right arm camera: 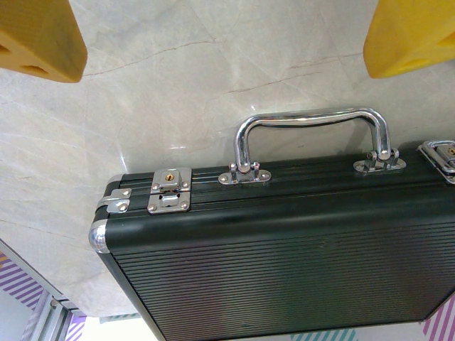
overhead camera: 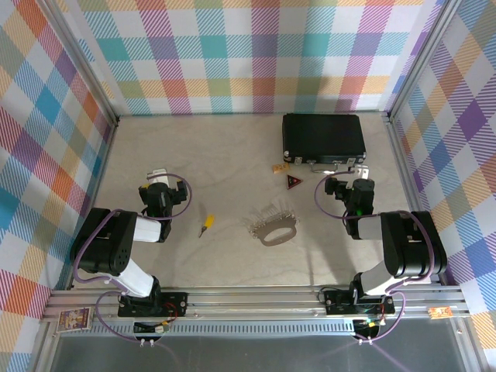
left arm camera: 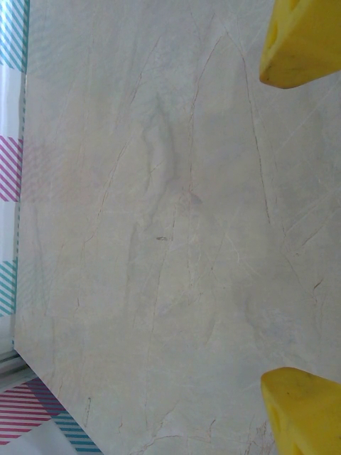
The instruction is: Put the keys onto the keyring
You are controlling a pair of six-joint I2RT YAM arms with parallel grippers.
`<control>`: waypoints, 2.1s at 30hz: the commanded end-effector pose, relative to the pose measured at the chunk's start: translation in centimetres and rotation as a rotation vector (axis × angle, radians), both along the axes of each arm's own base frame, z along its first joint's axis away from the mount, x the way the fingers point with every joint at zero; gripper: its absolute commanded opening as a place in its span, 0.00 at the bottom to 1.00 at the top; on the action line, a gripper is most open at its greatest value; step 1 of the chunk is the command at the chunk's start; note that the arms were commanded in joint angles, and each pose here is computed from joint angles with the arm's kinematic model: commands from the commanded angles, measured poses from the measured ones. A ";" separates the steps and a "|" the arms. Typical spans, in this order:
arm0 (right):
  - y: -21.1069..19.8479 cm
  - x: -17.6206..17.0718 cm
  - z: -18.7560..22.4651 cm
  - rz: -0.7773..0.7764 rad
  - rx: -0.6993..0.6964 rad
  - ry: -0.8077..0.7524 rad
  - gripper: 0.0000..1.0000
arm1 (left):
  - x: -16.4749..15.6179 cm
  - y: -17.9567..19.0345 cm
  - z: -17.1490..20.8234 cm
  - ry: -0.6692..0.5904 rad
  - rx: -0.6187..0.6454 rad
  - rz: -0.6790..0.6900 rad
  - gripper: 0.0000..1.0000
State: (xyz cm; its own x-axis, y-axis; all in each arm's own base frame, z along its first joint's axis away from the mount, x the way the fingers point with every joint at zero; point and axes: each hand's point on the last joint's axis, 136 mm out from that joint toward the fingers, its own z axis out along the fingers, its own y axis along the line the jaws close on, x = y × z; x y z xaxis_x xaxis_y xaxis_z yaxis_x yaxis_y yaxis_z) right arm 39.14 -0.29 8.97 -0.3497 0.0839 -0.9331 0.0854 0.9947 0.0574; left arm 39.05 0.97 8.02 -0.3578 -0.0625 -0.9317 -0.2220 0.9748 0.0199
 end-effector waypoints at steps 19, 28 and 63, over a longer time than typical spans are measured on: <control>-0.1 0.4 0.4 -0.004 -0.003 -0.012 0.99 | 0.3 0.0 0.6 -0.031 -0.018 -0.001 1.00; -0.1 0.4 0.3 -0.004 -0.004 -0.011 0.99 | 0.3 0.0 0.6 -0.031 -0.018 0.002 1.00; 0.4 -0.1 3.3 0.019 -0.023 -0.010 0.99 | -0.1 -0.4 3.5 -0.047 -0.020 -0.030 1.00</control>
State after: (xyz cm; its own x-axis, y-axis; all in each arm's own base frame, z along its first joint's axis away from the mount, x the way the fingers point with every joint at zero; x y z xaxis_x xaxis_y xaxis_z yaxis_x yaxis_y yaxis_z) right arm 38.56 0.03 9.24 -0.3778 0.0713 -0.9231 0.0698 0.9964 0.0484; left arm 38.72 0.70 9.38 -0.3494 -0.0637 -0.9348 -0.2051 0.9787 0.0100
